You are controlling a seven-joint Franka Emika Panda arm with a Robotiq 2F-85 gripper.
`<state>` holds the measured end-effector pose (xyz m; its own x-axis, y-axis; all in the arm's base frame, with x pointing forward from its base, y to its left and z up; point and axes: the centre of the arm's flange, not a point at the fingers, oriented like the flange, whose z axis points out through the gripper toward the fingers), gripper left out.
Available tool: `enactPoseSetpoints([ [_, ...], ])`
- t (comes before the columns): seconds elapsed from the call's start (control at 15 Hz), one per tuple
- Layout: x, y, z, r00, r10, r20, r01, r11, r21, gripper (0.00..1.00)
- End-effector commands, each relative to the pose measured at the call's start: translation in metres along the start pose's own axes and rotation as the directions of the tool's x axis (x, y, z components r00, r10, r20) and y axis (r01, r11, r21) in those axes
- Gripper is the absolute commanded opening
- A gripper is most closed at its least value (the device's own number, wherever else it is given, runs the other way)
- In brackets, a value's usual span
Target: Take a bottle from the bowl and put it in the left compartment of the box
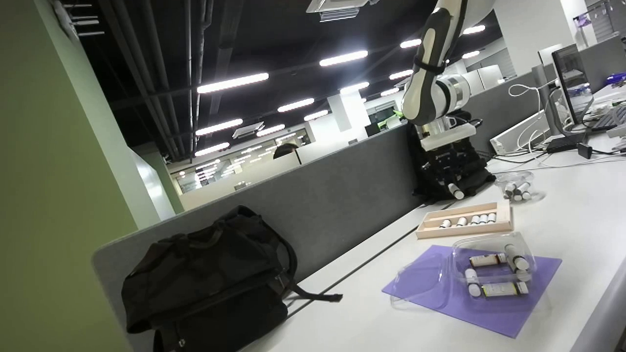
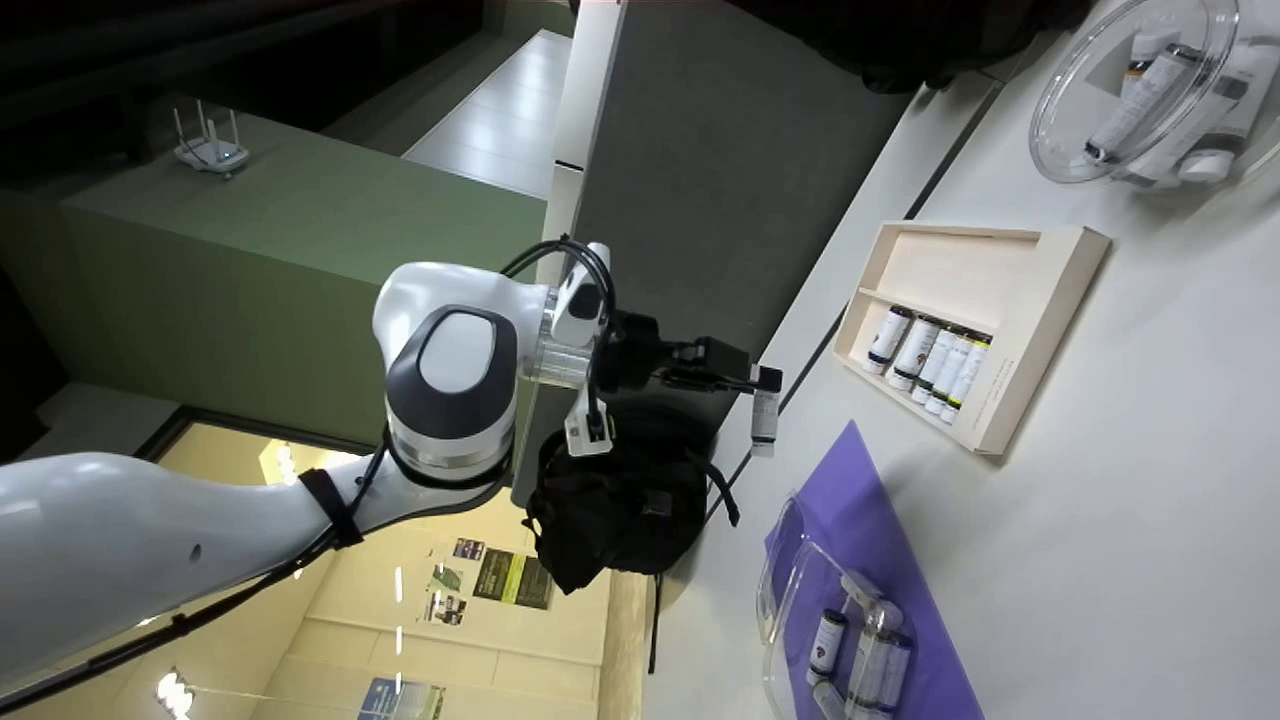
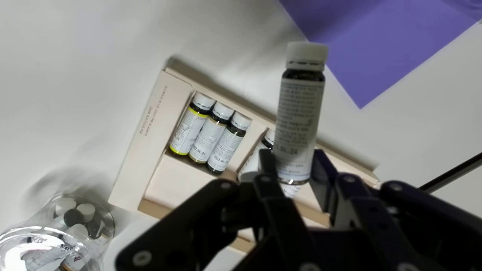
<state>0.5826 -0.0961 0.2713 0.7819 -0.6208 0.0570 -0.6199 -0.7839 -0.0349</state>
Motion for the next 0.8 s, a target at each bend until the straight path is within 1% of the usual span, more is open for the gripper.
enactPoseSetpoints([
  [0.0, 0.037, 0.004, -0.002, 0.998, 0.053, 0.024, -0.053, 0.998, 0.026, 0.12],
  [0.33, 0.112, 0.024, -0.009, 0.979, 0.167, 0.121, -0.178, 0.98, 0.088, 0.12],
  [0.4, 0.125, 0.028, -0.011, 0.972, 0.186, 0.141, -0.2, 0.975, 0.096, 0.12],
  [0.47, 0.139, 0.031, -0.013, 0.965, 0.206, 0.165, -0.221, 0.972, 0.083, 0.12],
  [0.53, 0.093, 0.039, -0.011, 0.977, 0.173, 0.126, -0.184, 0.98, 0.081, 0.12],
  [0.6, 0.102, 0.043, -0.01, 0.976, 0.177, 0.129, -0.188, 0.979, 0.081, 0.37],
  [0.73, 0.1, 0.043, -0.005, 0.976, 0.174, 0.133, -0.185, 0.98, 0.077, 0.37],
])
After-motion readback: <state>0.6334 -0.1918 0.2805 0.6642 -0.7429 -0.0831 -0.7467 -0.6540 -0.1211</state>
